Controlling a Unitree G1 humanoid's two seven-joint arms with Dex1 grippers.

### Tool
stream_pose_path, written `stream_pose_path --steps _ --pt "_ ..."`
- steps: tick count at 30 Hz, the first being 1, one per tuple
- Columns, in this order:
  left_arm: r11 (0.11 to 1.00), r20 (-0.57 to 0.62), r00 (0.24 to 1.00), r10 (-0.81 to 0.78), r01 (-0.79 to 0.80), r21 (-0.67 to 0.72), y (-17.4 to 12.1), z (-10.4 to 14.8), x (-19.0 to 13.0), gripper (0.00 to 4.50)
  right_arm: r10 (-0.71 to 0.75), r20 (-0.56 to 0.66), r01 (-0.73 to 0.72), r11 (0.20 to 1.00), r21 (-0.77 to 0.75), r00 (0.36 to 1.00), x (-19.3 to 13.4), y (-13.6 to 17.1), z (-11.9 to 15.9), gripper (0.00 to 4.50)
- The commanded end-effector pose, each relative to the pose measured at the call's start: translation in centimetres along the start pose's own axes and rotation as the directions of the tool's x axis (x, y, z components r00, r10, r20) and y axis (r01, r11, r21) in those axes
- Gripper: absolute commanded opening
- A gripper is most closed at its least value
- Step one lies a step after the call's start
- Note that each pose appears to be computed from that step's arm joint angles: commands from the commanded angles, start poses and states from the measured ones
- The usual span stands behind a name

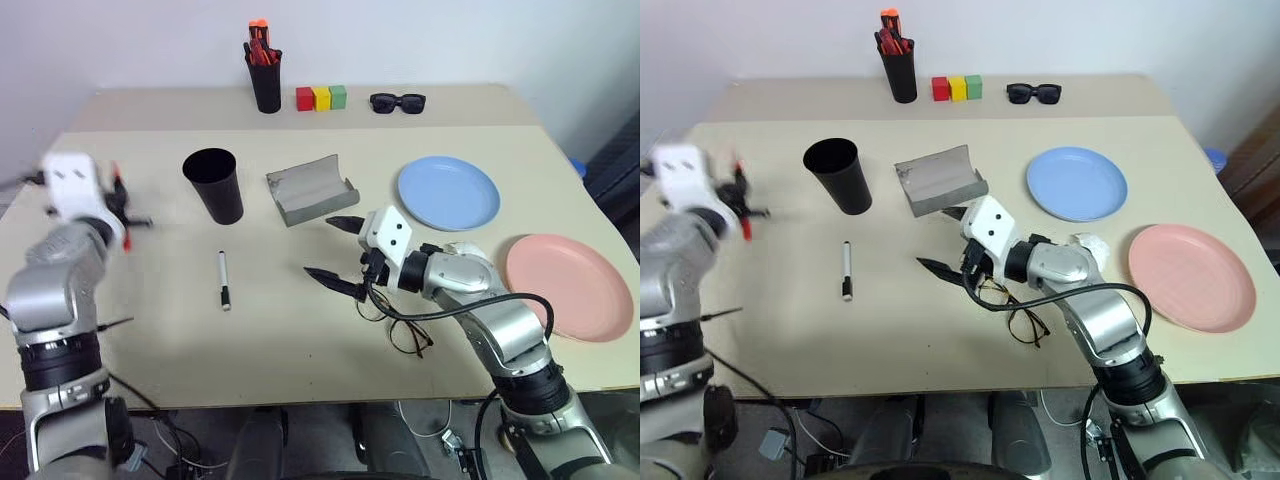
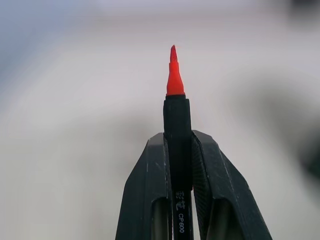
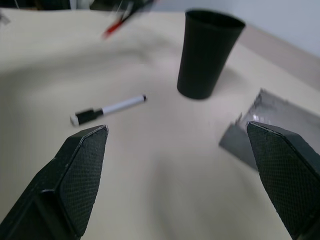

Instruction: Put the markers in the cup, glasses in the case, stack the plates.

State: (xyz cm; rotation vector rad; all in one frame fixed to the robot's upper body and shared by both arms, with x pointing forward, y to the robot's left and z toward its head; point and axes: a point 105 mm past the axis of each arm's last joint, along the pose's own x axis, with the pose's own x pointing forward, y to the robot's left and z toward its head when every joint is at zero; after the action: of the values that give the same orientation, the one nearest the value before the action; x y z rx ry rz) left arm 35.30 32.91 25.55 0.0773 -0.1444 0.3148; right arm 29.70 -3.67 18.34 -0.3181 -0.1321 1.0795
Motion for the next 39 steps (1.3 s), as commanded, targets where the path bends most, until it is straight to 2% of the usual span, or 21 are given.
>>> stream_pose_path --steps 1,3,7,12,17,20,25,27,28,32,35,39 --pt "0.998 0.261 0.964 -0.053 0.043 0.043 -2.1 5.9 0.3 0.01 -0.129 0.138 0.135 0.990 -0.034 0.982 1.1 -2.5 3.0 4.50" --pt "0.992 0.313 0.941 -0.129 0.117 0.056 -4.8 6.8 0.8 0.01 -0.185 0.175 0.192 0.981 -0.021 0.967 1.8 -3.6 3.8 4.50" --pt "0.973 0.389 0.892 -0.230 0.219 0.074 -9.3 7.5 1.6 0.01 -0.186 0.199 0.195 0.980 -0.026 0.962 2.7 -3.8 4.2 4.50" --pt "0.951 0.383 0.872 -0.305 0.301 0.072 -12.9 5.5 2.0 0.01 -0.186 0.213 0.195 0.981 -0.022 0.959 3.1 -3.4 4.3 4.50" --pt "0.942 0.356 0.875 -0.327 0.331 0.053 -14.1 3.2 1.9 0.01 -0.212 0.236 0.212 0.977 0.025 0.948 2.9 -3.5 4.6 4.50" --pt "0.943 0.335 0.884 -0.325 0.331 0.041 -14.2 2.0 1.8 0.01 -0.209 0.235 0.207 0.978 0.035 0.949 3.0 -3.2 4.4 4.50" --pt "0.950 0.324 0.896 -0.302 0.313 0.020 -13.9 1.3 1.9 0.01 -0.203 0.232 0.200 0.979 0.037 0.951 3.1 -3.1 4.2 4.50" --pt "0.952 0.317 0.901 -0.295 0.305 0.018 -14.0 0.9 1.7 0.97 -0.200 0.234 0.197 0.980 0.036 0.952 3.2 -3.1 4.3 4.50" --pt "0.953 0.314 0.904 -0.291 0.302 0.014 -14.0 0.7 1.7 1.28 -0.197 0.235 0.195 0.980 0.035 0.952 3.3 -3.1 4.3 4.50" --pt "0.958 0.323 0.908 -0.267 0.288 -0.018 -13.7 0.8 1.5 1.28 -0.190 0.238 0.187 0.982 0.033 0.953 3.4 -3.1 4.4 4.50" --pt "0.965 0.349 0.907 -0.235 0.262 -0.030 -13.0 1.5 1.3 1.28 -0.186 0.238 0.184 0.982 0.031 0.953 3.5 -3.0 4.4 4.50" --pt "0.978 0.488 0.868 -0.092 0.172 -0.122 -9.6 5.4 -0.7 1.28 -0.185 0.230 0.183 0.983 0.029 0.955 3.4 -2.9 4.3 4.50"
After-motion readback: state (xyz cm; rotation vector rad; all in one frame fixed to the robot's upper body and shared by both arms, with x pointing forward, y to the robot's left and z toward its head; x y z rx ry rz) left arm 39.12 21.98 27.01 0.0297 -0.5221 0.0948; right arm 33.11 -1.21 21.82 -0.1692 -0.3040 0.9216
